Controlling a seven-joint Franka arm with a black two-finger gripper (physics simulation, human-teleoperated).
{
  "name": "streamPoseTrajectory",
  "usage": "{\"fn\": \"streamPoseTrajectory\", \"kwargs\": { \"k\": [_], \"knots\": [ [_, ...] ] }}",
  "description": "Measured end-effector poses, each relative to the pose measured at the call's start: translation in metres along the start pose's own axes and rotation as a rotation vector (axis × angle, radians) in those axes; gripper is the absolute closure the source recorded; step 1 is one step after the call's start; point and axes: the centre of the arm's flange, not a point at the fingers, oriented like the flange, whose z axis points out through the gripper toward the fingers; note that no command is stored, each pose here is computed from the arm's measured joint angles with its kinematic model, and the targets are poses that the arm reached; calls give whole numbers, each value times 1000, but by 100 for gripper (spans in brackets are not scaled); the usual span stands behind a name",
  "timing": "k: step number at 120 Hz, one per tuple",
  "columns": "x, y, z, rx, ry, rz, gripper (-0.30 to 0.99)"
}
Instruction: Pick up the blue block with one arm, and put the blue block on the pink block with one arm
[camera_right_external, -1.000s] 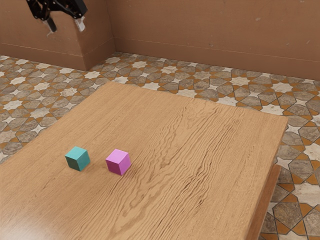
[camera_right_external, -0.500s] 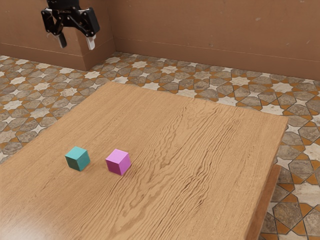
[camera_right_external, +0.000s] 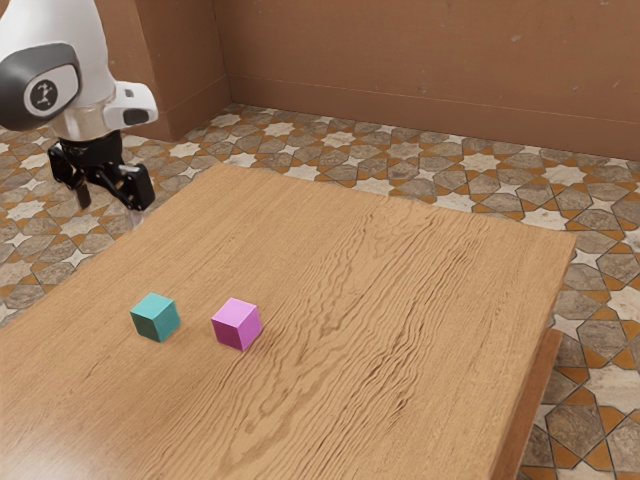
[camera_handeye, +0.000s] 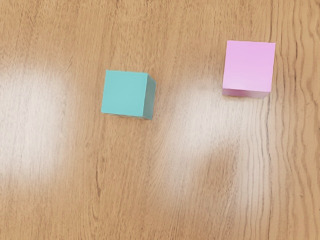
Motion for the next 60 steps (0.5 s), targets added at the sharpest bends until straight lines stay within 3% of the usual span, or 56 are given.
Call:
{"fn": "streamPoseTrajectory", "kwargs": {
  "k": [8,16,38,60],
  "knots": [
    [2,0,-5,2,61,19,0],
    [5,-16,-4,-2,80,6,0],
    [68,-41,69,-32,-7,17,0],
    [98,-46,140,-62,-50,56,0]
  ]
}}
